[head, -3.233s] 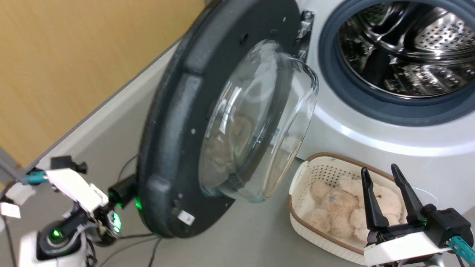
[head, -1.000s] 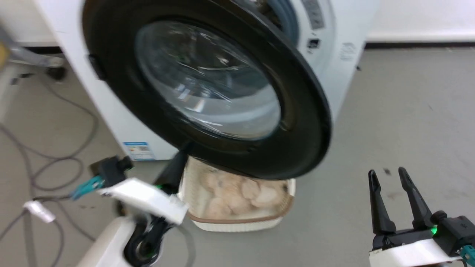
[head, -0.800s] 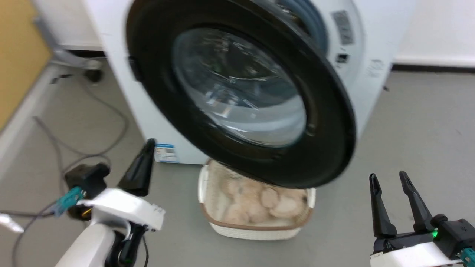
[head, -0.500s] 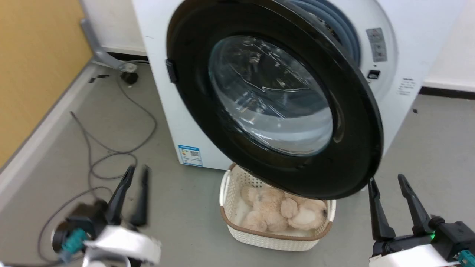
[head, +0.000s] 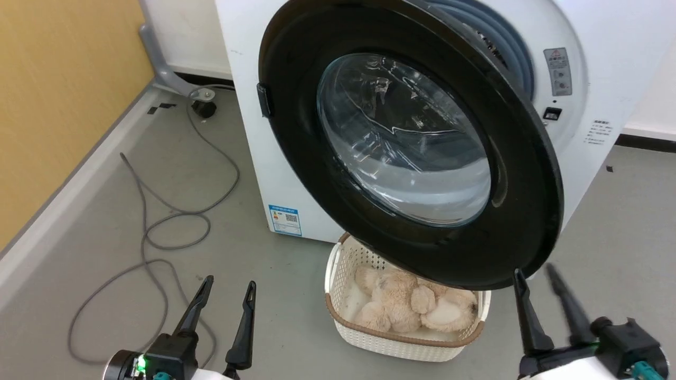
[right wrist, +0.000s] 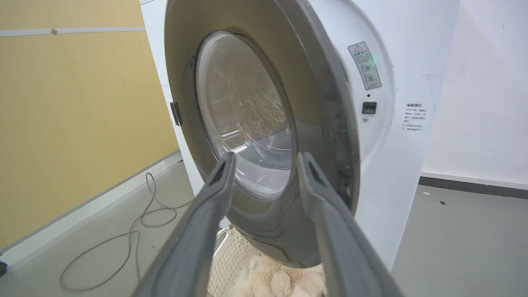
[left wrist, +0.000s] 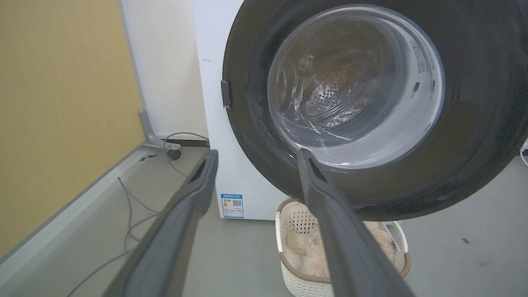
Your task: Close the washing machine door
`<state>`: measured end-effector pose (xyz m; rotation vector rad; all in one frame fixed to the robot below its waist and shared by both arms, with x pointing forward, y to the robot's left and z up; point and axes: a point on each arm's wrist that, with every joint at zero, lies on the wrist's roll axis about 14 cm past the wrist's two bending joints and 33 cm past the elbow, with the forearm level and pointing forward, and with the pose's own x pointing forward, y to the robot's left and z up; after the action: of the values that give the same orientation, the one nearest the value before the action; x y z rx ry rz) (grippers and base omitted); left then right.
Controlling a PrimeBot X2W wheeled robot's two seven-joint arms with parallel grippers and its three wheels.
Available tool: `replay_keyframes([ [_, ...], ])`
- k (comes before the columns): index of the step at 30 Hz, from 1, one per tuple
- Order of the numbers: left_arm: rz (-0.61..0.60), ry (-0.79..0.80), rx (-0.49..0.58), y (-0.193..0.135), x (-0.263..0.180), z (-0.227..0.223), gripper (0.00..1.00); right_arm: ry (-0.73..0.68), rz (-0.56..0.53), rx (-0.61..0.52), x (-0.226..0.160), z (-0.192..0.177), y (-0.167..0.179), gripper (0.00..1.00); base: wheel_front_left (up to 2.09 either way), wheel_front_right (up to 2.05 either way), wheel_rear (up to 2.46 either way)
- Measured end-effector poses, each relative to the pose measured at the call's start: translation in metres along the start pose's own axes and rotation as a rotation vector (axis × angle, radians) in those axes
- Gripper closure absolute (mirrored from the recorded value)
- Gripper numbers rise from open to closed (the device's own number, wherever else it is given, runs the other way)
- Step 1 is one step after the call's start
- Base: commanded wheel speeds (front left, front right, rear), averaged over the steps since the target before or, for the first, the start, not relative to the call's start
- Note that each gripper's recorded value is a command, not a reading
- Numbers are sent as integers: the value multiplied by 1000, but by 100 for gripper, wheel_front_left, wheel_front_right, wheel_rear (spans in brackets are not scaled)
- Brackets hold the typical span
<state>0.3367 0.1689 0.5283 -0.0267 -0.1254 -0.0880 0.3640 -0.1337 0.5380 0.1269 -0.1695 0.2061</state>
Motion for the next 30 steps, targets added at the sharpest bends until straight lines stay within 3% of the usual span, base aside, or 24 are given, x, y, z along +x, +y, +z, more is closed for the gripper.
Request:
replay_keyframes([
  [7,1,25,9,1,2,-9,0,53,90,-15,11,-15,18,100,0,0,0],
  [17,24,63,3,10,23,-25,0,101,218,-107,87,-24,12,100,0,0,0],
  [30,68,97,14,29,45,-42,0,150,87,-103,167,-39,-59,100,0,0,0],
])
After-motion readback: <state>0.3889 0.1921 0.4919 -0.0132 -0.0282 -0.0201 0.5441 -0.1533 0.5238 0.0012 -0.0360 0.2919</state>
